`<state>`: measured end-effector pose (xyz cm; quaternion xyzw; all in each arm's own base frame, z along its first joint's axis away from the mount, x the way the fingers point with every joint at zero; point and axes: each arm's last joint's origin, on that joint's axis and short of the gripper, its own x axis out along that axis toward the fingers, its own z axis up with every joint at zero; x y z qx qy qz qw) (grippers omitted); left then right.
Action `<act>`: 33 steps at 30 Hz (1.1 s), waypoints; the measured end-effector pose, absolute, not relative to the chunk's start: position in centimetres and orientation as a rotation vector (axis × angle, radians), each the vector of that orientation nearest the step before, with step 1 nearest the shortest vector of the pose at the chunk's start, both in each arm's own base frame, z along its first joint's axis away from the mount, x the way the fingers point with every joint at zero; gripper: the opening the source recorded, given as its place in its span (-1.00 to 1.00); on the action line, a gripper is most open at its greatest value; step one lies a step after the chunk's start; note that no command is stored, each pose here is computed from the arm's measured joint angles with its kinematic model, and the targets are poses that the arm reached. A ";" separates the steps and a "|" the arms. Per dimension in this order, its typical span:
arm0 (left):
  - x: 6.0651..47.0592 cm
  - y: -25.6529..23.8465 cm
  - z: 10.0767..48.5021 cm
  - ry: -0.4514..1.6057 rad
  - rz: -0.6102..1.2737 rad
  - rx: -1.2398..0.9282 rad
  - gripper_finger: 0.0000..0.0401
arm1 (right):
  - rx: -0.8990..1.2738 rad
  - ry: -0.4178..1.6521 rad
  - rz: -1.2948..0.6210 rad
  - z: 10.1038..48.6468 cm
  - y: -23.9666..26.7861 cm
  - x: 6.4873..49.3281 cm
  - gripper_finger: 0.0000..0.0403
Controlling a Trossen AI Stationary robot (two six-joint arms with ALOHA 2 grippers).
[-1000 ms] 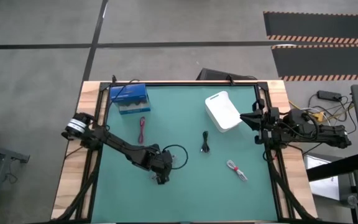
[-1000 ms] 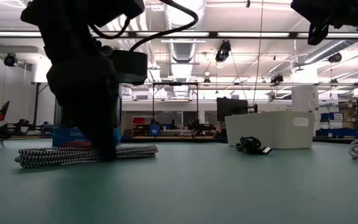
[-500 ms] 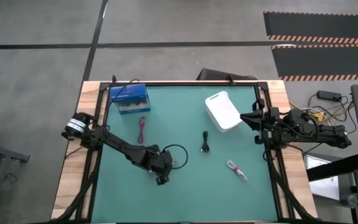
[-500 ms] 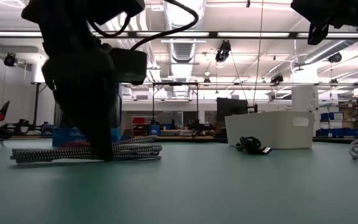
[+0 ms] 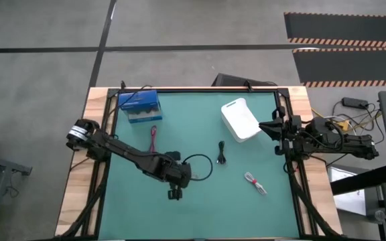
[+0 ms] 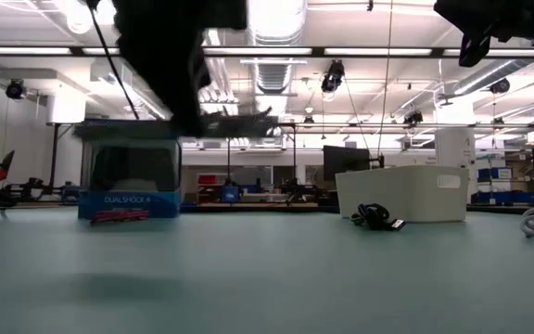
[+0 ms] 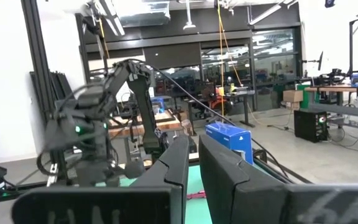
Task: Pick and place USB-C Cables
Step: Put the black and white charger cable into the white container
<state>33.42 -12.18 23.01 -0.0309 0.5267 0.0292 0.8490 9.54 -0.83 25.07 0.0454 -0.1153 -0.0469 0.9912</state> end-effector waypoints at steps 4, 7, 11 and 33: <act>34.2 -12.3 25.4 1.055 0.005 -0.002 -0.94 | 0.102 -0.237 -0.092 25.1 -0.8 9.5 -0.86; 34.8 -12.5 27.2 1.000 -0.038 0.057 -0.94 | 0.105 -0.246 -0.092 25.2 -0.8 9.5 -0.86; 35.3 -12.5 29.0 0.934 -0.058 0.146 -0.94 | 0.084 -0.279 -0.071 25.5 -0.8 9.3 -0.86; 38.2 -9.3 33.7 0.655 -0.020 0.528 -0.95 | 0.044 -0.384 0.022 26.2 -0.3 7.4 -0.86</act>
